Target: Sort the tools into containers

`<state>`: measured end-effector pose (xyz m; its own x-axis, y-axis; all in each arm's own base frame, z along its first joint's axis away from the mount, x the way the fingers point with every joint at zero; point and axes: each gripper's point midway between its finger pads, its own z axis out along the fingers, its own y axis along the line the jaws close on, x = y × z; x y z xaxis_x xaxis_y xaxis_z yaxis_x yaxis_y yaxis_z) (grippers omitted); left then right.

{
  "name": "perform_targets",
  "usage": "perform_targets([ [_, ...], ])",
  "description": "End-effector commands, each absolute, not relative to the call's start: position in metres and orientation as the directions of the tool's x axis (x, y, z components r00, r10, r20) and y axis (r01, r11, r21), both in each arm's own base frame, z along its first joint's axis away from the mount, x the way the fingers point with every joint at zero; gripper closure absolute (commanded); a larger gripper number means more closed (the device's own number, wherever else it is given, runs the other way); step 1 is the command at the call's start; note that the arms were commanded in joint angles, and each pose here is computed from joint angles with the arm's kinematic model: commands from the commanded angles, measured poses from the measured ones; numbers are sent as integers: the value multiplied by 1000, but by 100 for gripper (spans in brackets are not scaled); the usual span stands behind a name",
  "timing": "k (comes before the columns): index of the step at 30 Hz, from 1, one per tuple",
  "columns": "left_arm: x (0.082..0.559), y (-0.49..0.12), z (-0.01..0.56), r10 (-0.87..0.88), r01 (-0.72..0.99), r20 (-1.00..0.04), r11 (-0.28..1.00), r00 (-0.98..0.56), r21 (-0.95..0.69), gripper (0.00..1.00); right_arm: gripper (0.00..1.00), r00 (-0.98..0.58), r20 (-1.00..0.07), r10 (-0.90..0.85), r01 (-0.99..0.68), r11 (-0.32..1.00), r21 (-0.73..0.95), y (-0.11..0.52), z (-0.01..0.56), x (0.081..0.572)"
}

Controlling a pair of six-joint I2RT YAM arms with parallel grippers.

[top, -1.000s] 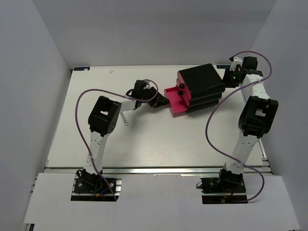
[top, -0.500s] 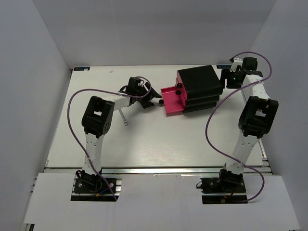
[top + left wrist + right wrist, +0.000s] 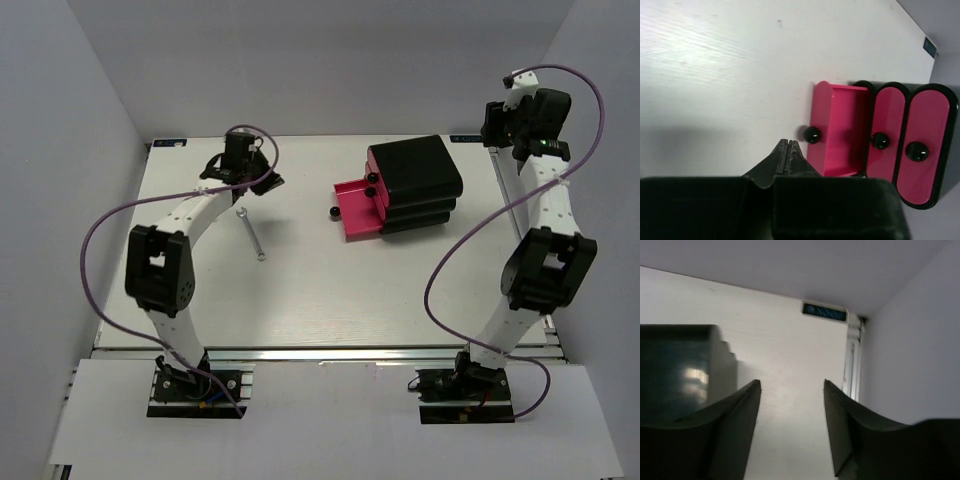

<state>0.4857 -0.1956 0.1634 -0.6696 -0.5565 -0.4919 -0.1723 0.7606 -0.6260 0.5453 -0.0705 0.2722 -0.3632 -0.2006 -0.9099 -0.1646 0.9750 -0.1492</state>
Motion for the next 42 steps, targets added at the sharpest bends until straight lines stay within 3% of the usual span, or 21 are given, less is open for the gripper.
perform_targets([
  [1,460,-150,174,-528,-211,-571,822,-628,-529,100,47,0,-960,-280,-504,829,-242,18,355,519],
  [2,453,-141,195,-529,-198,-609,827,-590,-526,100,60,75,-949,-306,-581,760,-291,45,366,504],
  [4,437,-114,189,-513,-245,-647,852,-564,-462,100,73,146,-940,-308,-769,562,-304,139,360,469],
  [5,426,-107,206,-513,-237,-671,854,-535,-464,100,84,123,-934,-335,-817,500,-287,168,345,452],
  [6,417,-100,205,-509,-252,-672,858,-538,-448,89,88,108,-932,-346,-849,455,-267,199,336,439],
  [7,406,-91,196,-503,-277,-672,863,-544,-422,78,89,100,-928,-360,-898,369,-240,253,322,411],
  [9,383,-81,204,-507,-290,-679,862,-532,-416,53,88,0,-935,-355,-939,321,-122,300,298,383],
  [11,362,-71,193,-510,-322,-673,860,-536,-395,43,79,-74,-916,-394,-960,277,-41,352,264,352],
  [16,308,-49,204,-565,-379,-690,822,-452,-425,29,62,-361,-803,-474,-893,425,150,424,197,322],
  [21,269,-34,195,-582,-427,-686,805,-437,-411,28,46,-467,-725,-506,-814,567,129,467,143,329],
  [26,243,-28,196,-601,-446,-680,789,-420,-422,27,40,-473,-721,-506,-806,579,123,499,111,325],
  [42,203,-20,195,-594,-455,-670,794,-445,-402,26,41,-383,-824,-416,-727,687,-9,542,82,384],
])
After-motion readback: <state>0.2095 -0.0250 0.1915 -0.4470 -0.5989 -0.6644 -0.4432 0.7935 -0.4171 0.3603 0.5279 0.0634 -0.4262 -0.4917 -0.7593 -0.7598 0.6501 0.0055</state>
